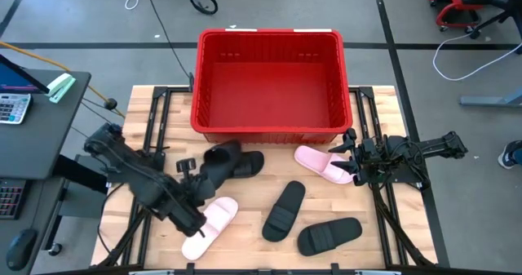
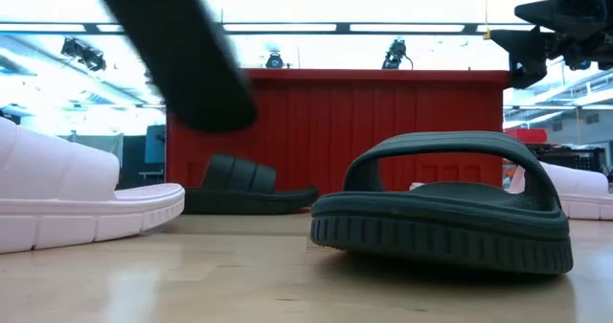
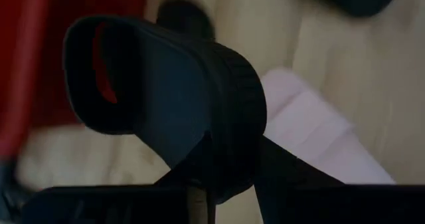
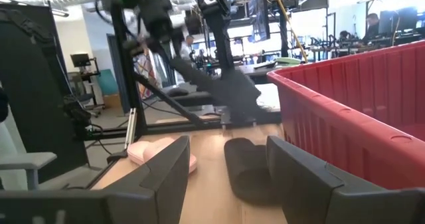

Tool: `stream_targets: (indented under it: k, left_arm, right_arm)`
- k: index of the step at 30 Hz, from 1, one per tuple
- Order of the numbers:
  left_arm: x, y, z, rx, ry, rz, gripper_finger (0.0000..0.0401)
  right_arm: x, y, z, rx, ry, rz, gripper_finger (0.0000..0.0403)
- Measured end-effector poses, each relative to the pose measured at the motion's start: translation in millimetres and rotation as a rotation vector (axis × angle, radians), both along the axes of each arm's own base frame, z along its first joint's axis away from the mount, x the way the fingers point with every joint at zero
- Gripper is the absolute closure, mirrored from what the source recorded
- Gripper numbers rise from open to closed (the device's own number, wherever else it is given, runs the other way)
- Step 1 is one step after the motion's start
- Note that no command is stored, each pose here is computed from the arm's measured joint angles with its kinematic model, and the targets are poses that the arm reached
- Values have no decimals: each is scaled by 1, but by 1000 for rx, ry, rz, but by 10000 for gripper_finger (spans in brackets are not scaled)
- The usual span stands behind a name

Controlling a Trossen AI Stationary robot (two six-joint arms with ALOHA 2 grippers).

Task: Pick and place slides into bin
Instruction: Put the black slipper into the red bin

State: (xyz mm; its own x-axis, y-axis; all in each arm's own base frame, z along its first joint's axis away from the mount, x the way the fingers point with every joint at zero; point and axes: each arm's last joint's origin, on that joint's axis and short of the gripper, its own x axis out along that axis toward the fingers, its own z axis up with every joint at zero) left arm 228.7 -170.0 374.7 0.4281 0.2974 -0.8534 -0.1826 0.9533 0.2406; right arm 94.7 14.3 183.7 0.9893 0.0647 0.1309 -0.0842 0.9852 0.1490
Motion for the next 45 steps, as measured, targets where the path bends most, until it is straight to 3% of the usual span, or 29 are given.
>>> stream_targets:
  k: [4,7,10,14,23,26,31,38,45]
  left_arm:
    - [2,9,35,164,-167,-87,330]
    - [5,21,54,351,-227,-128,330]
    - [13,43,65,543,-251,-73,333]
    - [26,76,67,641,-172,-5,333]
    - [58,190,45,605,105,188,334]
    - [66,232,28,527,132,238,334]
    - [76,288,-21,384,163,185,335]
    - [56,334,-88,340,325,167,336]
    - [36,355,-116,285,386,216,336]
  right_arm:
    - [0,0,-1,-1,7,0,197]
    - [0,0,-1,-1,6,1,197]
    - [0,0,-1,-1,7,1,197]
    - [0,0,-1,-1,7,1,197]
    - [0,0,-1,-1,7,1,197]
    - [0,0,-1,-1,8,1,197]
    - [0,0,-1,-1,8,1,197]
    - [0,0,-1,-1,8,1,197]
    - [0,0,-1,-1,8,0,197]
